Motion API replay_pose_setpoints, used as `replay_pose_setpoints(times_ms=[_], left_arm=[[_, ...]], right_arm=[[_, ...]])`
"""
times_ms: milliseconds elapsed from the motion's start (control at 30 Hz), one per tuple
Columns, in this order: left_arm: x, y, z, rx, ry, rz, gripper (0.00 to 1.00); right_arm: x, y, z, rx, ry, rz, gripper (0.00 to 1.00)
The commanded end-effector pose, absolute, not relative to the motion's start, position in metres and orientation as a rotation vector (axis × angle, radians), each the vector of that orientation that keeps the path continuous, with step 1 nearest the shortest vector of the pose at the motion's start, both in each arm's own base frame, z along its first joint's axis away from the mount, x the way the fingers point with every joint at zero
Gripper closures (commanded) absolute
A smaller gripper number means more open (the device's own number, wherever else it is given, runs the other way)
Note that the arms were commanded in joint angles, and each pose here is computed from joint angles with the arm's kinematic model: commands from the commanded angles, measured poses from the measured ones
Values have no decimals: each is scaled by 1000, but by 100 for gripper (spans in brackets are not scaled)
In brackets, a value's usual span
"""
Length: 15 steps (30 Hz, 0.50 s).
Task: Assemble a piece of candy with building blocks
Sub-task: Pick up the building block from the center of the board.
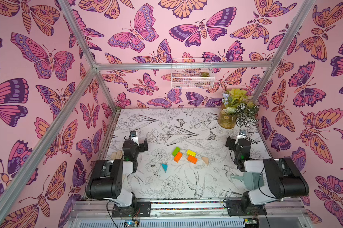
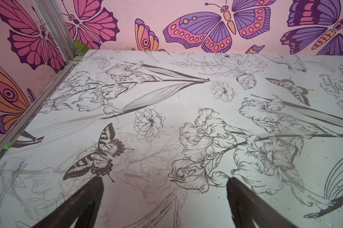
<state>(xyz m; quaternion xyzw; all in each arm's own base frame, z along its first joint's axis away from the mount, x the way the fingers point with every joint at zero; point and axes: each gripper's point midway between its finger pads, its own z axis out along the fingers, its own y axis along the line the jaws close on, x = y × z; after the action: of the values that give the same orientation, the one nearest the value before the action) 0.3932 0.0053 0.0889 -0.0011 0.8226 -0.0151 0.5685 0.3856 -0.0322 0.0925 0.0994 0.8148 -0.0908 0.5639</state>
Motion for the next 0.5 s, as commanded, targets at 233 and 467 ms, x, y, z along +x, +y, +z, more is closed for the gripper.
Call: replay_pose_setpoints(times_ms=[233,467], left_arm=[[394,5,88,2,1938,-49,0],[393,5,88,2,1938,-49,0]], right_arm=[[386,-34,98,252,1903,-206,1],[386,-34,97,252,1904,-207,1]])
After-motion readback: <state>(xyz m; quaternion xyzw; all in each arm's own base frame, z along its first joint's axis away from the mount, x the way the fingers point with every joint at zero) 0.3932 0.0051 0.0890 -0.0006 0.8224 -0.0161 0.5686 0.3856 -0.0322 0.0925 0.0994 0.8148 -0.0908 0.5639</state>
